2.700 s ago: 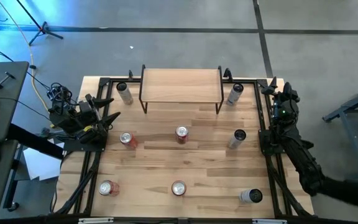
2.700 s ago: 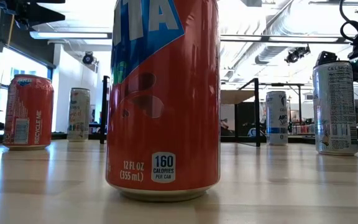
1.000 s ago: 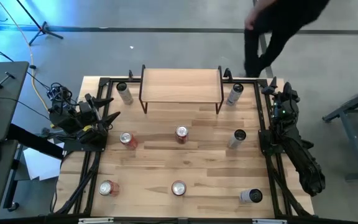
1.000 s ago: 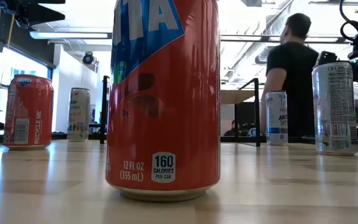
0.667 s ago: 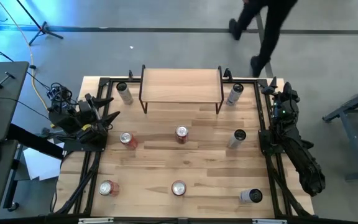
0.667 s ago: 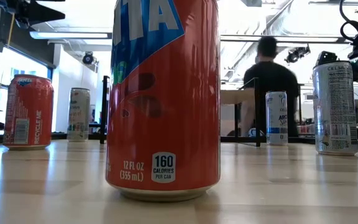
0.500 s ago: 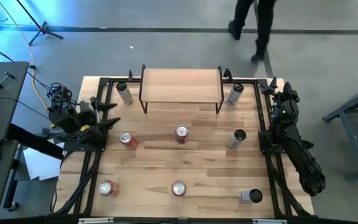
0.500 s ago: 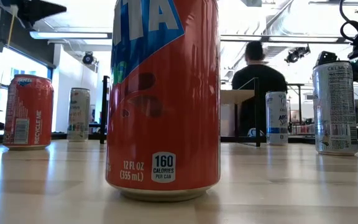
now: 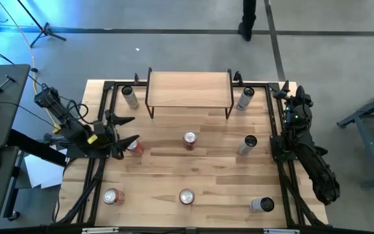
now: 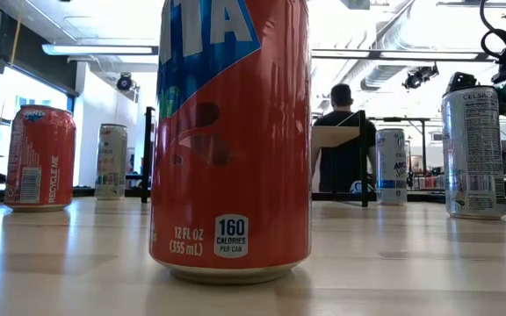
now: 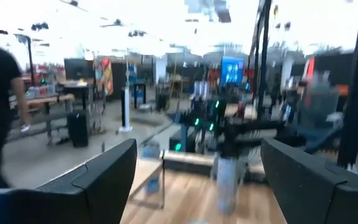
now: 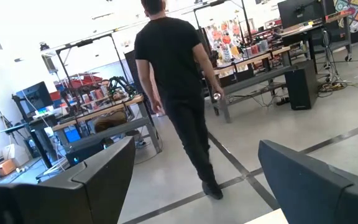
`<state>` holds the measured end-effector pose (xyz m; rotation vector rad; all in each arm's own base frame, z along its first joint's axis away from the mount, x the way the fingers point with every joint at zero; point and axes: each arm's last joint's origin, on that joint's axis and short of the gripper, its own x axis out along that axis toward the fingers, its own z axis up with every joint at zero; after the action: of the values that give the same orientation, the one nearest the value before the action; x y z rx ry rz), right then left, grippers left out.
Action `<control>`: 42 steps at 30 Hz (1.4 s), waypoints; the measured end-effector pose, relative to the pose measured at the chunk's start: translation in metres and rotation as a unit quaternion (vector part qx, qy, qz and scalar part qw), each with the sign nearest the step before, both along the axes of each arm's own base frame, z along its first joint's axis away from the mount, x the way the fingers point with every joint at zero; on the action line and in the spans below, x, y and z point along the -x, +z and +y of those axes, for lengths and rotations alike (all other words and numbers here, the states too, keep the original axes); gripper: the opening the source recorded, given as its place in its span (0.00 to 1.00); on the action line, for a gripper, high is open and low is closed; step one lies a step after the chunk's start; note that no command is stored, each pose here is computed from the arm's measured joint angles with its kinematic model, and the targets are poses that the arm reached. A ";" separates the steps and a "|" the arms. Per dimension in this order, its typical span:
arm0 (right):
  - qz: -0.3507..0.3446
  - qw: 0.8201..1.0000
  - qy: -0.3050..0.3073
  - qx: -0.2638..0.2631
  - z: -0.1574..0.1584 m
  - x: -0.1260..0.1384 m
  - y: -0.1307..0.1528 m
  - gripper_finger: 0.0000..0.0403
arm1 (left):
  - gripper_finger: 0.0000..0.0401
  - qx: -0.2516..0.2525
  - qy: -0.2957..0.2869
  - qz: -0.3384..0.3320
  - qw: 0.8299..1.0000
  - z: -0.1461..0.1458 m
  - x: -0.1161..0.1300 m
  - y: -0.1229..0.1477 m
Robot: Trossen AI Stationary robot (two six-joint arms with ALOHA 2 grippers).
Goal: Place canned beverage on shelf
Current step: Put the white and yellow soda can on the shelf
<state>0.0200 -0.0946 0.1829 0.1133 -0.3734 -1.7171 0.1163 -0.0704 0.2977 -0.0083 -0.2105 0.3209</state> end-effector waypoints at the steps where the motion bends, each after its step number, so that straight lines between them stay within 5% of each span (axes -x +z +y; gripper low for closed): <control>1: 0.000 1.000 0.000 0.000 0.000 0.000 0.000 0.81 | 0.79 0.003 -0.007 -0.008 1.000 -0.001 -0.003 0.000; 5: 0.000 1.000 0.000 0.000 0.000 0.000 0.000 0.81 | 0.79 0.028 -0.041 -0.020 0.999 -0.004 -0.014 -0.004; 17: 0.000 1.000 0.000 0.000 0.000 0.000 0.000 0.81 | 0.79 0.060 0.057 0.056 0.995 -0.003 -0.057 -0.042; 26: 0.000 1.000 0.000 0.000 0.000 0.000 0.000 0.81 | 0.79 0.080 0.065 0.076 0.992 -0.012 -0.073 -0.062; 35: 0.000 1.000 0.000 0.000 0.000 0.000 0.000 0.81 | 0.79 0.012 -0.003 0.086 0.996 -0.018 -0.080 -0.063; 42: 0.000 1.000 0.000 0.000 0.000 0.000 0.000 0.81 | 0.79 0.034 0.023 0.084 0.996 -0.001 -0.102 -0.060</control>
<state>0.0200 -0.0947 0.1828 0.1138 -0.3731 -1.7170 0.2182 -0.0709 0.2376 -0.0445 -0.0337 0.3721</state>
